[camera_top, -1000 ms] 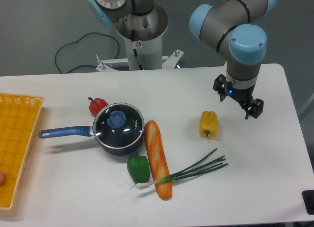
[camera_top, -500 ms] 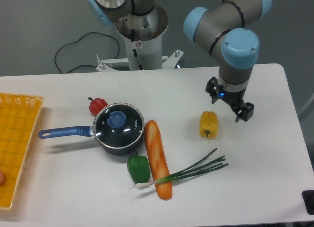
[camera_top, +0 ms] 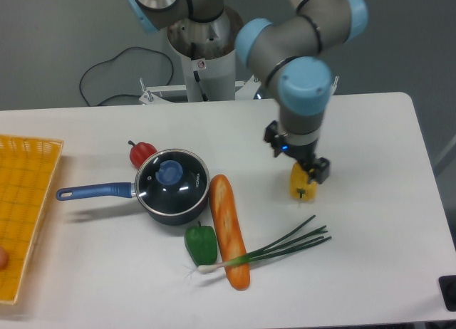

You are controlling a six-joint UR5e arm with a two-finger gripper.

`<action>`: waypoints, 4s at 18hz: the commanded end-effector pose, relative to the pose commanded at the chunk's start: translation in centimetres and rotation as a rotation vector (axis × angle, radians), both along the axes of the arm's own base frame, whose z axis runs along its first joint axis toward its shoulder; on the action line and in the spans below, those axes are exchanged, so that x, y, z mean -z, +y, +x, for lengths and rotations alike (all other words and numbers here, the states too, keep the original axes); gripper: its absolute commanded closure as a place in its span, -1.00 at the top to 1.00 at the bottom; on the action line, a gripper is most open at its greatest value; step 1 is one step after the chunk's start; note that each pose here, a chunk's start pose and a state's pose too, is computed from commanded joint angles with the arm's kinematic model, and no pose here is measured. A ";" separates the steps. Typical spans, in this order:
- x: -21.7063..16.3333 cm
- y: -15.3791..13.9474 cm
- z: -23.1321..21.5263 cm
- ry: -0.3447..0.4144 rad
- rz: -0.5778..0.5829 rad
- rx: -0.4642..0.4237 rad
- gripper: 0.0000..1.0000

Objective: Open the lid
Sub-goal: 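Move the open gripper over the glass lid's blue knob on the saucepan, then lower the gripper around the blue knob of the lid, then close the gripper on the blue knob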

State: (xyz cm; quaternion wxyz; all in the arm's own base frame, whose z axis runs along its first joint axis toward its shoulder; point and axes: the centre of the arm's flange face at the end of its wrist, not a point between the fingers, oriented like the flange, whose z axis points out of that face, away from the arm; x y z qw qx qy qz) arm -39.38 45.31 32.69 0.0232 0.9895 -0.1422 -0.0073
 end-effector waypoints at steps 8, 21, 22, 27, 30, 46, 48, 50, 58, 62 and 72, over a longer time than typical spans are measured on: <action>-1.6 2.6 3.7 -0.008 0.065 -0.191 1.00; -2.0 4.8 10.5 -0.066 0.098 -0.361 1.00; -1.9 5.1 10.9 -0.067 0.097 -0.353 1.00; -1.7 5.5 11.7 -0.069 0.092 -0.355 1.00; -1.2 6.0 12.7 -0.075 0.083 -0.337 1.00; 0.8 8.7 16.7 -0.088 0.053 -0.386 1.00; 1.6 9.2 17.7 -0.095 0.038 -0.376 1.00; 1.8 9.4 17.8 -0.096 0.035 -0.375 1.00; 1.8 9.6 18.1 -0.030 0.006 -0.347 1.00; 1.9 9.5 17.9 -0.011 -0.007 -0.347 1.00; 3.9 8.4 18.7 -0.036 -0.046 -0.350 1.00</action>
